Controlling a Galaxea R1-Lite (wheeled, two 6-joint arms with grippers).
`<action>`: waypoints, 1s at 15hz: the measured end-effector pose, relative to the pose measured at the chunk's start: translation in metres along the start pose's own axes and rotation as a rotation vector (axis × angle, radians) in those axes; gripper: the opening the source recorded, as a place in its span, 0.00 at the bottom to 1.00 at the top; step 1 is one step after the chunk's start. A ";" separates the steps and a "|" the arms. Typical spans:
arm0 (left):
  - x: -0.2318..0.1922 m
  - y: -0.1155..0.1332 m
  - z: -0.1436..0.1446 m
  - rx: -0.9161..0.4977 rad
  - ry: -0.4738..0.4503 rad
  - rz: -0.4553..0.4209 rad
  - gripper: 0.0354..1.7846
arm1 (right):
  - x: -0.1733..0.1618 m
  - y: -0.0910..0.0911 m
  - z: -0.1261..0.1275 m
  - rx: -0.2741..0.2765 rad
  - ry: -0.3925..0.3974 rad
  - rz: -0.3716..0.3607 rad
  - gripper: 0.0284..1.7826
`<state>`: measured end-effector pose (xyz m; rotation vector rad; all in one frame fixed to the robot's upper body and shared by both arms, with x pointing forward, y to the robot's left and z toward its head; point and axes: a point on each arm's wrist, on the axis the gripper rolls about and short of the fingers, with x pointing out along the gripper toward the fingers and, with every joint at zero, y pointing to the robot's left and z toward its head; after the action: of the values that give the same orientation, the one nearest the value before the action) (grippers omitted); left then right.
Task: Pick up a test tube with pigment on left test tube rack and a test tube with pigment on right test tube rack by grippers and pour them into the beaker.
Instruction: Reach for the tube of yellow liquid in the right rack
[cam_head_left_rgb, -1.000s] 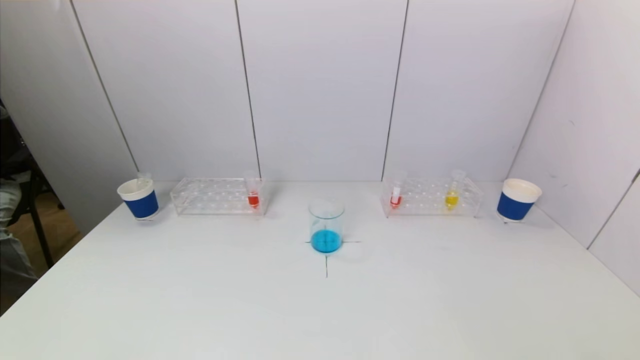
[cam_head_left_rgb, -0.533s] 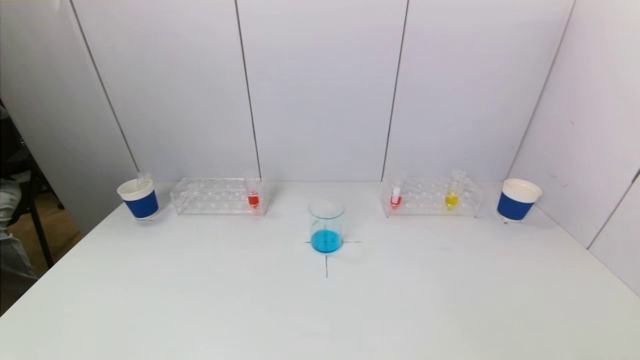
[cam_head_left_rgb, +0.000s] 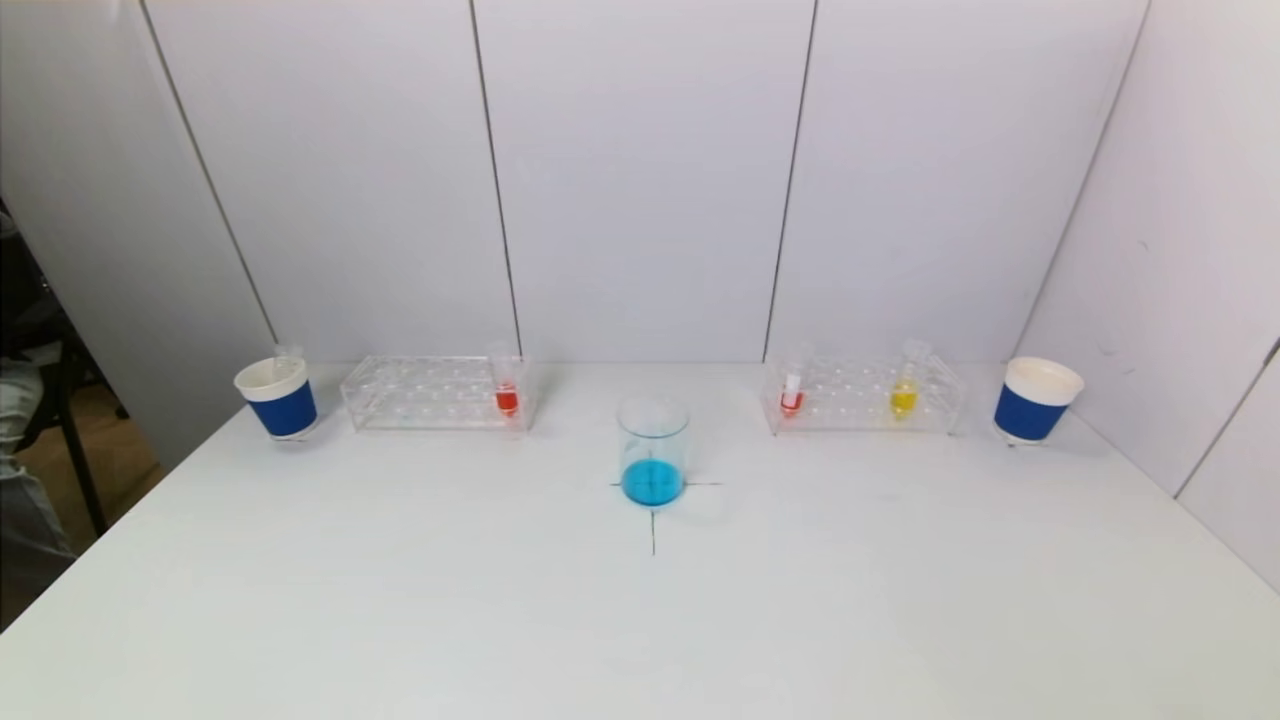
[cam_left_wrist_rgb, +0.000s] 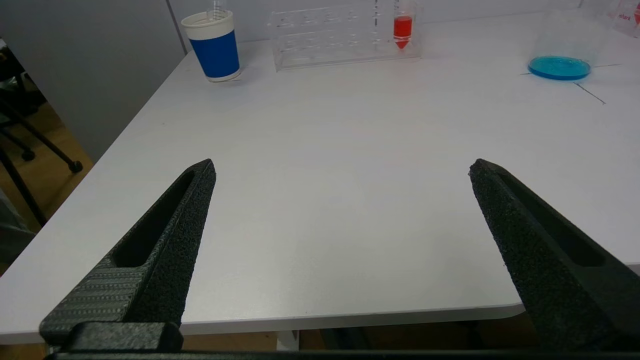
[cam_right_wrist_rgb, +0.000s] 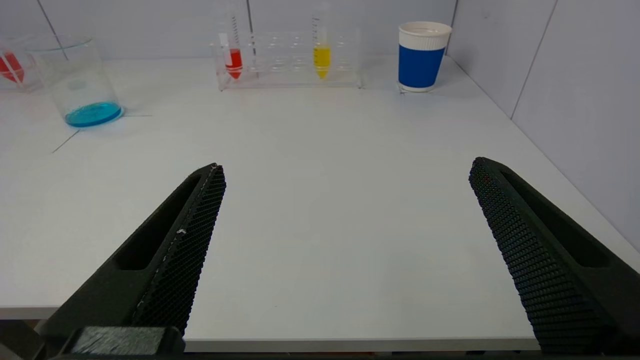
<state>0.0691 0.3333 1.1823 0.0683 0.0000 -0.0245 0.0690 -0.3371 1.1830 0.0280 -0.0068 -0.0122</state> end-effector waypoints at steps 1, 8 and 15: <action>0.000 0.000 0.000 0.000 0.000 0.000 0.99 | 0.000 0.000 0.002 -0.001 -0.011 -0.001 0.99; 0.000 0.000 0.000 0.000 0.000 0.000 0.99 | -0.014 0.003 0.102 -0.019 -0.158 0.047 0.99; 0.000 0.000 0.000 0.000 0.000 0.000 0.99 | 0.067 0.008 0.199 -0.043 -0.102 0.058 0.99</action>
<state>0.0691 0.3333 1.1823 0.0683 0.0004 -0.0245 0.1344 -0.3350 1.3830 -0.0162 -0.1095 0.0442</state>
